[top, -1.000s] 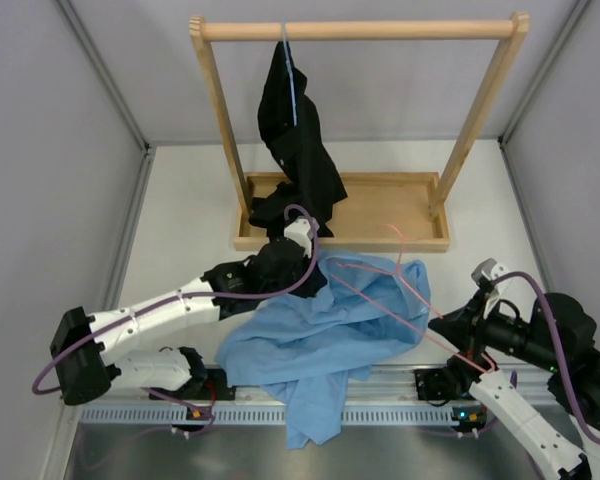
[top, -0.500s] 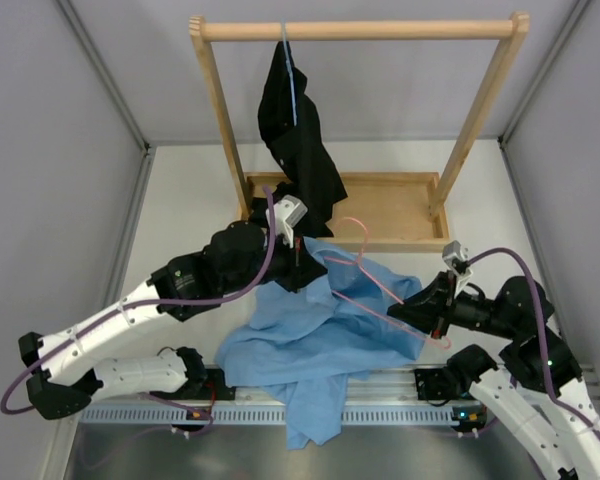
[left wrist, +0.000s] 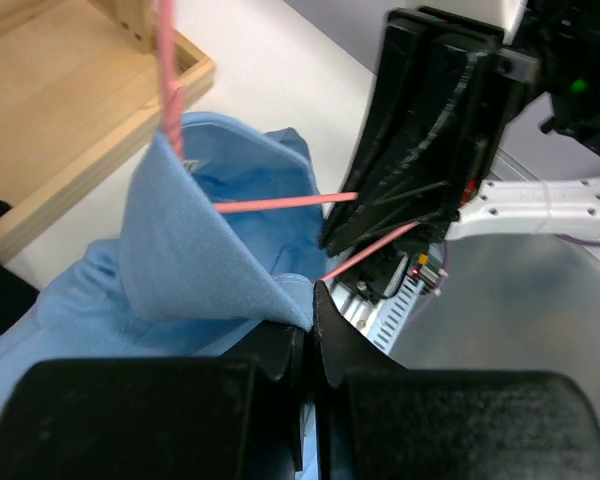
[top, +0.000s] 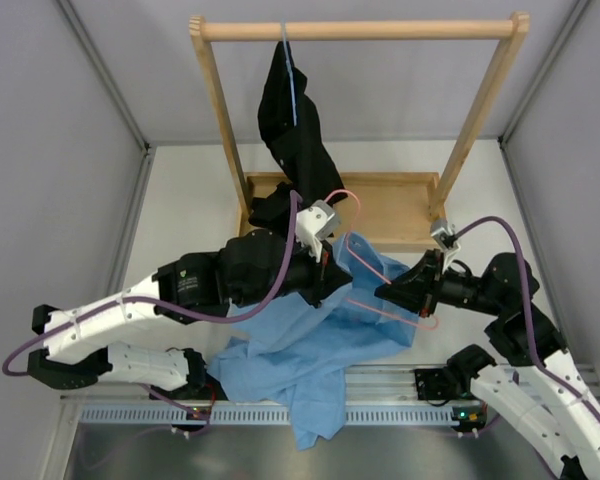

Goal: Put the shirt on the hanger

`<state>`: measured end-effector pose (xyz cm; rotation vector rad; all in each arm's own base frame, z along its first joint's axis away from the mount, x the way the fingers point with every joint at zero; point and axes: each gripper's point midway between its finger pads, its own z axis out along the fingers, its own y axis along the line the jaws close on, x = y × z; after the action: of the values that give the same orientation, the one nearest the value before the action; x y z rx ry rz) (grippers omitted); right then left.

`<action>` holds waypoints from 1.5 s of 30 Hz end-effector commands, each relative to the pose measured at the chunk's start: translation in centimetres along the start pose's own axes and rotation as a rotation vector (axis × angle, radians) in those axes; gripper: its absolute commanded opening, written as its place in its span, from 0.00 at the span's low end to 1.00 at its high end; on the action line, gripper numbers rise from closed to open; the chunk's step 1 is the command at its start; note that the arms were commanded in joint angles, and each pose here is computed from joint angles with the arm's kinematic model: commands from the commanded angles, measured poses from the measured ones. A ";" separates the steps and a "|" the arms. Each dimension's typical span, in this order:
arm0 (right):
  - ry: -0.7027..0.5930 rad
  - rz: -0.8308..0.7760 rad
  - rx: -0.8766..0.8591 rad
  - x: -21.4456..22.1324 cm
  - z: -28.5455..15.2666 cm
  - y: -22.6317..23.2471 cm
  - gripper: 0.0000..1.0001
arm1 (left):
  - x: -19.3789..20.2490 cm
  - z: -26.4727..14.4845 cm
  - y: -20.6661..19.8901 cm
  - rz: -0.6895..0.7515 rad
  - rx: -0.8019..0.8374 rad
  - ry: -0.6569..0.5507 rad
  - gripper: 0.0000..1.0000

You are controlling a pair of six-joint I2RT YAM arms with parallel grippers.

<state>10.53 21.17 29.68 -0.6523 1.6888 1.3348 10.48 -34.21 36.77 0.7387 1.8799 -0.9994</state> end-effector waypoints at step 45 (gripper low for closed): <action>-0.449 -0.233 -0.170 -3.4 -1.2 2.0 0.00 | -6.9 -4.7 1.2 0.486 -0.098 -0.139 0.98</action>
<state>10.94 21.00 30.23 -0.5647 1.2984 1.3760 13.09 -31.61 38.37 0.9924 1.7048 -0.5620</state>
